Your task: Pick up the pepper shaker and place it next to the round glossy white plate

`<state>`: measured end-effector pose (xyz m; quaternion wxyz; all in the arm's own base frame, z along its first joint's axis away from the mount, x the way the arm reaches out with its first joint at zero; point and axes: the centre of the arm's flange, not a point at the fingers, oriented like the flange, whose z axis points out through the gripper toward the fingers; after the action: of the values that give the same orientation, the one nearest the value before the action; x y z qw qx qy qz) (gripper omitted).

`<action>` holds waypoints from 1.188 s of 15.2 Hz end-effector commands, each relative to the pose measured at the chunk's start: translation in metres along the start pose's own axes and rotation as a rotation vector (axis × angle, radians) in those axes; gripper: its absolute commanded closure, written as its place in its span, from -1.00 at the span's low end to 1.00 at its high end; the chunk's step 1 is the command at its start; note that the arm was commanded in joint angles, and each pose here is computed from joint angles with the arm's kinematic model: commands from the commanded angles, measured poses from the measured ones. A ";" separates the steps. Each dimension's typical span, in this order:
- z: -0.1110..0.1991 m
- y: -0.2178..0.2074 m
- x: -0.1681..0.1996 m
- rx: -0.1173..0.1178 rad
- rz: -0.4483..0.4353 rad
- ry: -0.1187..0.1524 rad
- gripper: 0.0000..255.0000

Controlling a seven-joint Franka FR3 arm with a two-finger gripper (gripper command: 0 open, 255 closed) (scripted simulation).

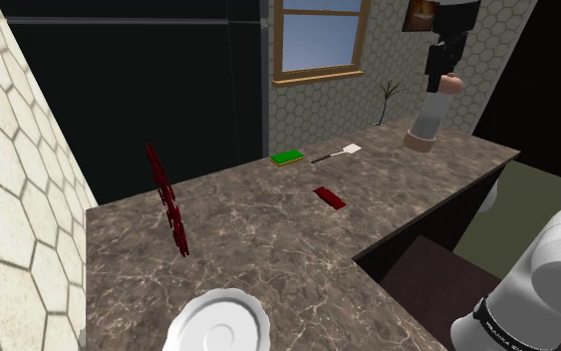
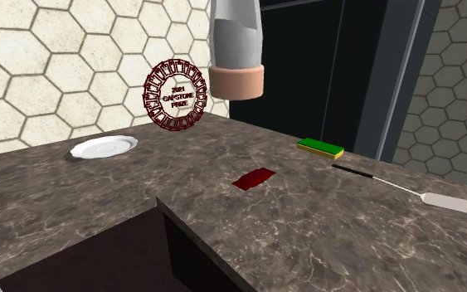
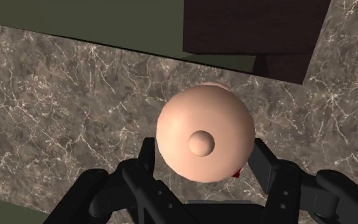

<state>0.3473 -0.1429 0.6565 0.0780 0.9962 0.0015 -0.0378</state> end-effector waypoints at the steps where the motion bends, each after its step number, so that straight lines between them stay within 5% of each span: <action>1: -0.002 -0.026 -0.007 -0.001 0.002 -0.001 1.00; 18: -0.032 -0.239 -0.072 -0.001 0.002 -0.001 1.00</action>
<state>0.2768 0.0860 0.6583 0.0789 0.9962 0.0014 -0.0379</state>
